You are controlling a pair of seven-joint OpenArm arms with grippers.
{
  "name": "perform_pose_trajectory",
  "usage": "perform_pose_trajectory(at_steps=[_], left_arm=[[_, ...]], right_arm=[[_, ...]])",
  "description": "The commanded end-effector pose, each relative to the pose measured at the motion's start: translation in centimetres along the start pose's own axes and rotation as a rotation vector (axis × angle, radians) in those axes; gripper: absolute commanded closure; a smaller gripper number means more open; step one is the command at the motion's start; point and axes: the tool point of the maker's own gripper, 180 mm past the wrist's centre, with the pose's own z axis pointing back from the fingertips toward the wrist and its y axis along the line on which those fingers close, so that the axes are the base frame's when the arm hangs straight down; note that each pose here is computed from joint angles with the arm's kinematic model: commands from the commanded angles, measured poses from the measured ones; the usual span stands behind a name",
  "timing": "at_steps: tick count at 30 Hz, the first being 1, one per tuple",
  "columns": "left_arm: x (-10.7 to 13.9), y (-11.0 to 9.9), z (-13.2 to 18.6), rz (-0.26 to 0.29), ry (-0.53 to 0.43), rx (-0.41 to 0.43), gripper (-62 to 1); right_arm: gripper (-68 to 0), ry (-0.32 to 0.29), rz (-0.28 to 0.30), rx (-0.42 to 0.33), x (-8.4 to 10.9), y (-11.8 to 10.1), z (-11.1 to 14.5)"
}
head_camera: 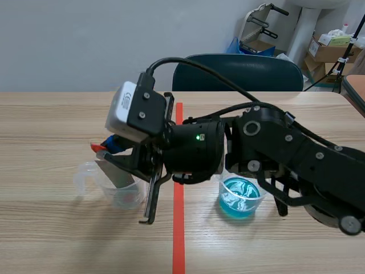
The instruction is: Do the redox reaction experiment
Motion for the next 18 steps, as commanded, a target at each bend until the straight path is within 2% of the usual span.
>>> perform_pose_trajectory(at_steps=[1, 4, 7, 13, 18], left_arm=[[1.0, -0.4, -0.1, 0.002, -0.033, -0.017, -62.3], [1.0, -0.5, -0.1, 0.005, -0.034, -0.026, -62.3], [1.0, -0.9, -0.1, 0.013, -0.034, -0.046, -62.3], [1.1, -1.3, -0.1, 0.020, -0.038, -0.067, -62.3], [1.1, -1.2, -0.1, 0.020, -0.038, -0.066, -62.3]], right_arm=[[-0.9, -0.028, 0.011, -0.015, 1.5, -1.6, 0.0], [-0.9, -0.016, -0.023, -0.009, 2.2, -2.2, -0.2], [-0.9, -0.014, -0.034, -0.011, 3.5, -2.7, -0.3], [-0.9, 0.012, -0.032, -0.023, 6.2, -3.4, 0.0], [-0.9, 0.024, -0.010, -0.070, 8.8, -4.4, 0.7]])
